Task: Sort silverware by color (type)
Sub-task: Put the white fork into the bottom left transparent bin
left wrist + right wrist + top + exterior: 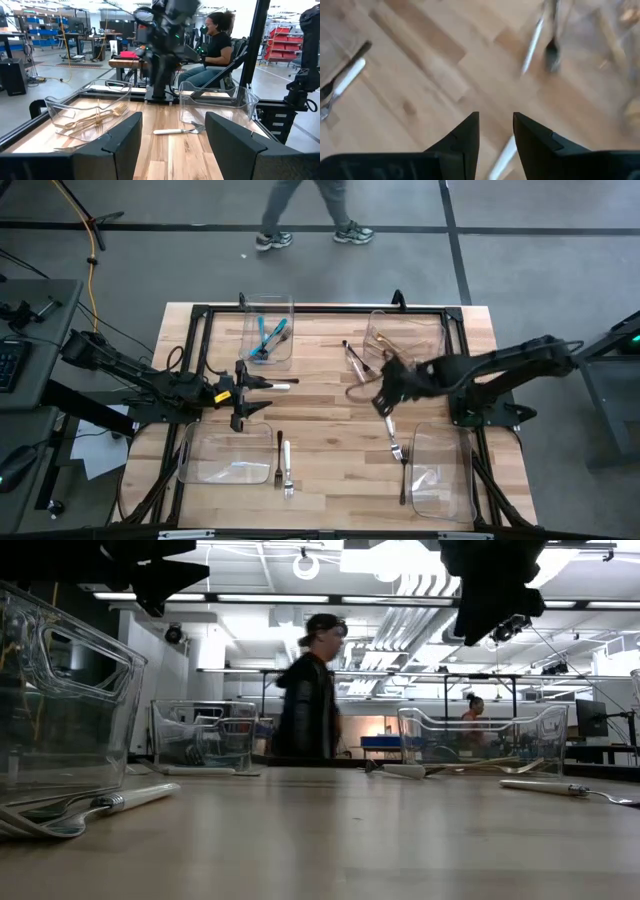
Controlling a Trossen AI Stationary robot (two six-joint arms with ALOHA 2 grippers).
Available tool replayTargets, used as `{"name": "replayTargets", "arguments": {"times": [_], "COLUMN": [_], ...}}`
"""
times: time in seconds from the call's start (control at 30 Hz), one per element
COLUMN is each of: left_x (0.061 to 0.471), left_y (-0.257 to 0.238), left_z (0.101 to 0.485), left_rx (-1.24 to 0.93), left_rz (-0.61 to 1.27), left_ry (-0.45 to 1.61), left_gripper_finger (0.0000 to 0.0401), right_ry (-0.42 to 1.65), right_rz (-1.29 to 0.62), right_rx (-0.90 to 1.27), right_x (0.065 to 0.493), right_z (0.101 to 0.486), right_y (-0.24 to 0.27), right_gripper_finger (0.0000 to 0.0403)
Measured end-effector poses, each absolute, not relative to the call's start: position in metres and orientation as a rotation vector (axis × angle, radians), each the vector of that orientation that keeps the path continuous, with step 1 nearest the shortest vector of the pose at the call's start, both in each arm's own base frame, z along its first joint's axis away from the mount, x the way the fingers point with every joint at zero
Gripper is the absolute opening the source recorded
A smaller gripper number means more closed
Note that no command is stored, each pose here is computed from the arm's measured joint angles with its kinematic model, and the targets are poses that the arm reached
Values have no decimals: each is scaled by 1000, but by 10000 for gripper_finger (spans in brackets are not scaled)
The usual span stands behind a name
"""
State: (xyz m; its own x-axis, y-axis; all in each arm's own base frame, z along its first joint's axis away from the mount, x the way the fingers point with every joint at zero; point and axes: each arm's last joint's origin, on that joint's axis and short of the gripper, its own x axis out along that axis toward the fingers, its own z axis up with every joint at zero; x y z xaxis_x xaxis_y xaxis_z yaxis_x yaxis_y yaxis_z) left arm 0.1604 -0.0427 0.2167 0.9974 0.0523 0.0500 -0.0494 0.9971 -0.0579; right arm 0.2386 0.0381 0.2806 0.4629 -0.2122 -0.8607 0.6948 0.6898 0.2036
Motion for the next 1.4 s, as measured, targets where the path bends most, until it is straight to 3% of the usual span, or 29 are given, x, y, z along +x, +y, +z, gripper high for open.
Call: {"name": "replayTargets", "arguments": {"times": [0.3, 0.6, 0.93, 1.17, 1.4], "left_x": [160, 160, 160, 160, 160], "left_y": [-43, -43, -43, -43, -43], "left_z": [216, 216, 216, 216, 216], "left_rx": [-68, -68, -69, -67, -67], "left_rz": [51, 51, 51, 51, 51], "left_ry": [-49, -48, -47, -44, -44], "left_gripper_finger": [211, 211, 211, 211, 211], "right_ry": [1148, 1286, 1336, 1193, 1178], "right_rz": [-782, -933, -973, -852, -943], "right_rx": [582, 479, 412, 590, 666], "right_x": [264, 278, 269, 257, 242], "right_z": [211, 153, 154, 165, 161], "right_y": [84, 94, 89, 82, 78], "right_gripper_finger": [115, 115, 115, 115, 114]}}
